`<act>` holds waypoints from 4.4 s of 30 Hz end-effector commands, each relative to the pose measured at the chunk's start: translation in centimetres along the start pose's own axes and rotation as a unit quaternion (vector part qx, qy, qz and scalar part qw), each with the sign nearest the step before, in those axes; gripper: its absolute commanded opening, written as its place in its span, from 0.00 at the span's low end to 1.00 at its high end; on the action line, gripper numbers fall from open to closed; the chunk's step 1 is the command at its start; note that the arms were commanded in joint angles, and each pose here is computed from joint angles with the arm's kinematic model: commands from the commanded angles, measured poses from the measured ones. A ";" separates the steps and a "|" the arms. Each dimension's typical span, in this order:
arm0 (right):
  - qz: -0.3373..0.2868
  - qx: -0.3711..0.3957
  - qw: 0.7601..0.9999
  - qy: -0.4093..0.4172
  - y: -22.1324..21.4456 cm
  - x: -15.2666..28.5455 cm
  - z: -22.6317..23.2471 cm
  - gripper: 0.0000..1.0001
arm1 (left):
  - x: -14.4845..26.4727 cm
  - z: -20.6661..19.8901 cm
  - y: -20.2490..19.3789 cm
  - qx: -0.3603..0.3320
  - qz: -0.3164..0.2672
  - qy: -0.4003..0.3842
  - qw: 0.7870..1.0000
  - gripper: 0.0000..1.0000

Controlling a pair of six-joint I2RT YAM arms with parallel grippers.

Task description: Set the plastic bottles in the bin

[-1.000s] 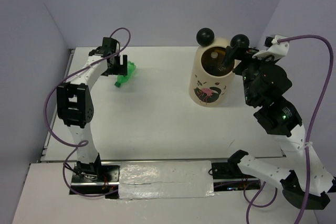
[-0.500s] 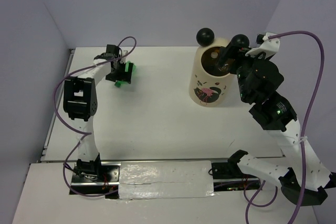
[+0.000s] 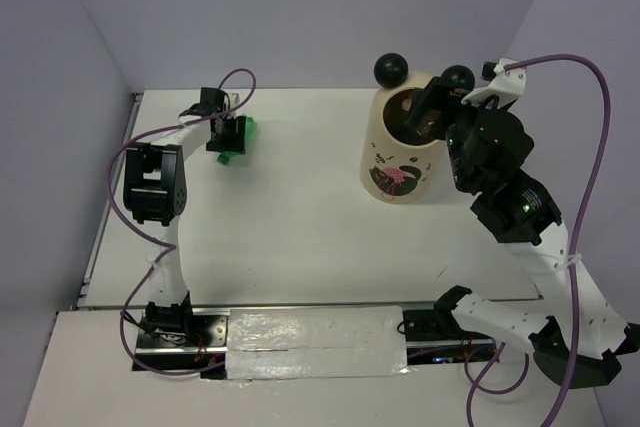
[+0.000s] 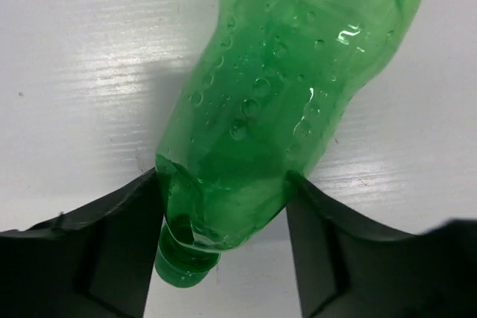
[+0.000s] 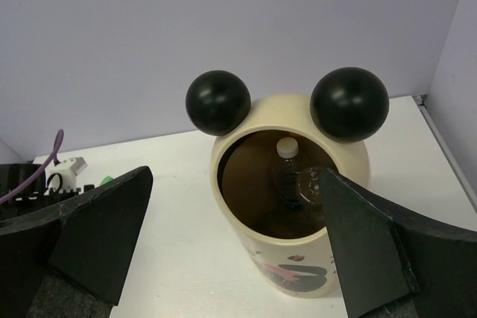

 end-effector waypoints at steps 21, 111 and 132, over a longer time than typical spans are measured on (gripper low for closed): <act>0.082 -0.015 0.995 0.061 2.3 -0.5 2.5 1.00 | 20.2 -8.2 -1.3 0.004 -0.037 -0.314 0.949 0.30; 0.234 -0.165 0.913 0.291 -4.4 -4.7 15.4 0.50 | 32.1 -18.2 -7.3 -0.039 0.017 -0.503 0.863 0.82; 0.046 0.044 0.988 -0.138 1.9 -2.6 -1.7 0.50 | 35.4 -16.0 -5.3 -0.021 -0.102 -0.399 0.911 0.94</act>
Point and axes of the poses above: each gripper's point midway between its finger pads, its own x axis back along the fingers, its own z axis along the line the jaws close on, y = z × x, the point moved 7 cm from there along x, back along the fingers, and after that the axes turned 14 degrees about x, right-handed, at the moved point
